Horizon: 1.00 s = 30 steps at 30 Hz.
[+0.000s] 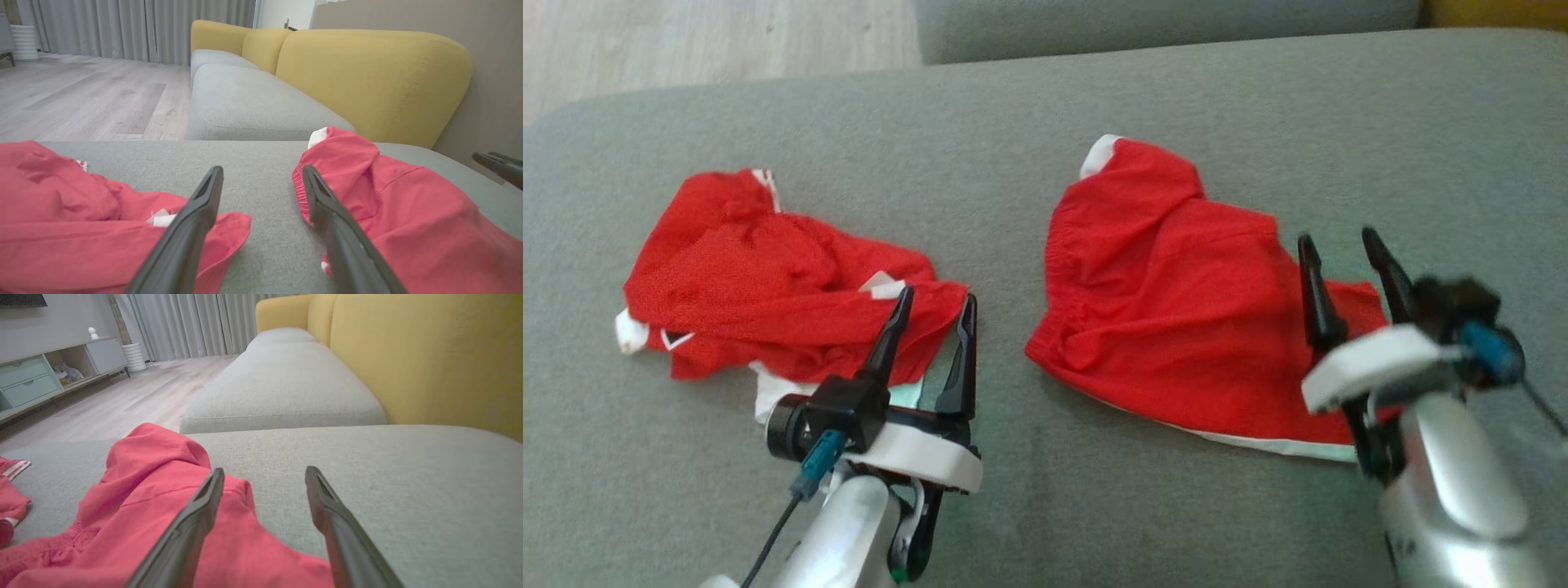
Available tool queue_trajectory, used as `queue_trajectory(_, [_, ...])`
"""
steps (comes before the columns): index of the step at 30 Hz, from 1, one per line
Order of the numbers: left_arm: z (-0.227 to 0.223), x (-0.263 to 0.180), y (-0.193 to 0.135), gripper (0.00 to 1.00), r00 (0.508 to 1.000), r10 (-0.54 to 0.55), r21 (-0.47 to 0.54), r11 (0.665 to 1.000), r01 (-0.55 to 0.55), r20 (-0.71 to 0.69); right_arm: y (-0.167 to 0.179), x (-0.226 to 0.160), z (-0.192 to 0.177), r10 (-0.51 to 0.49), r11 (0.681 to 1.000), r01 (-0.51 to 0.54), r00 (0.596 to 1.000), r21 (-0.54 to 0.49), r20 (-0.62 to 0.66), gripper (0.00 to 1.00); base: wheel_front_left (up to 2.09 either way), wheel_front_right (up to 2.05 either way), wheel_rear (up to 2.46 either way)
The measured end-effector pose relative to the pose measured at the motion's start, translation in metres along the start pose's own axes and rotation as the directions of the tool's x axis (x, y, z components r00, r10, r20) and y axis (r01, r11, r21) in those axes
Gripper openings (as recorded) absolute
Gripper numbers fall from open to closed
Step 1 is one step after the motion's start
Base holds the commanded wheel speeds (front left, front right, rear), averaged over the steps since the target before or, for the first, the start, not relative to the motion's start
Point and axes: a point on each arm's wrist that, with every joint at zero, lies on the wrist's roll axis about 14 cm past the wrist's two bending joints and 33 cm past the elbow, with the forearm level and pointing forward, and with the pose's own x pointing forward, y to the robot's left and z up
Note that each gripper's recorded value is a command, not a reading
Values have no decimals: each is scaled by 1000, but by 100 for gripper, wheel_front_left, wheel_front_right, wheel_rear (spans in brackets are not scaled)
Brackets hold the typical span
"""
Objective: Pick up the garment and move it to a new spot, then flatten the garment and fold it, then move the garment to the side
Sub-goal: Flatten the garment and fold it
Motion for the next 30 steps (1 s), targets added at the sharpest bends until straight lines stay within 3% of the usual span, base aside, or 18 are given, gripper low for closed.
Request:
queue_trajectory(7, [1, 2, 16, 100, 999, 38, 9, 999, -38, -1, 12, 50, -20, 76, 997, -72, 970, 26, -233, 100, 0, 0, 0])
queue_trajectory(12, [0, -3, 22, 100, 998, 59, 4, 998, -59, -5, 32, 42, -66, 154, 982, -189, 864, -24, -479, 100, 0, 0, 0])
queue_trajectory(15, [3, -5, 23, 100, 998, 62, 7, 998, -62, 2, 37, 33, -78, 180, 971, -238, 820, -37, -544, 99, 0, 0, 0])
queue_trajectory(16, [4, -6, 23, 100, 998, 63, 4, 998, -63, 5, 35, 33, -77, 182, 968, -248, 816, -48, -550, 30, 0, 0, 0])
queue_trajectory(17, [5, -6, 23, 100, 998, 65, 0, 998, -65, 7, 32, 33, -75, 181, 965, -254, 816, -59, -549, 30, 0, 0, 0])
queue_trajectory(18, [5, -6, 23, 100, 998, 66, 1, 998, -66, 9, 31, 34, -72, 181, 965, -256, 818, -62, -546, 0, 0, 0, 0])
queue_trajectory(21, [7, -6, 21, 100, 998, 66, 4, 998, -66, 13, 22, 34, -65, 179, 964, -253, 835, -74, -520, 0, 0, 0, 0])
queue_trajectory(27, [6, -1, 17, 100, 998, 55, 1, 999, -55, 14, -27, 56, -14, 96, 977, -154, 935, -146, -342, 0, 0, 0, 0])
queue_trajectory(30, [5, 0, 16, 100, 999, 51, -2, 999, -51, 10, -45, 65, 4, 58, 981, -107, 959, -165, -277, 0, 0, 0, 0])
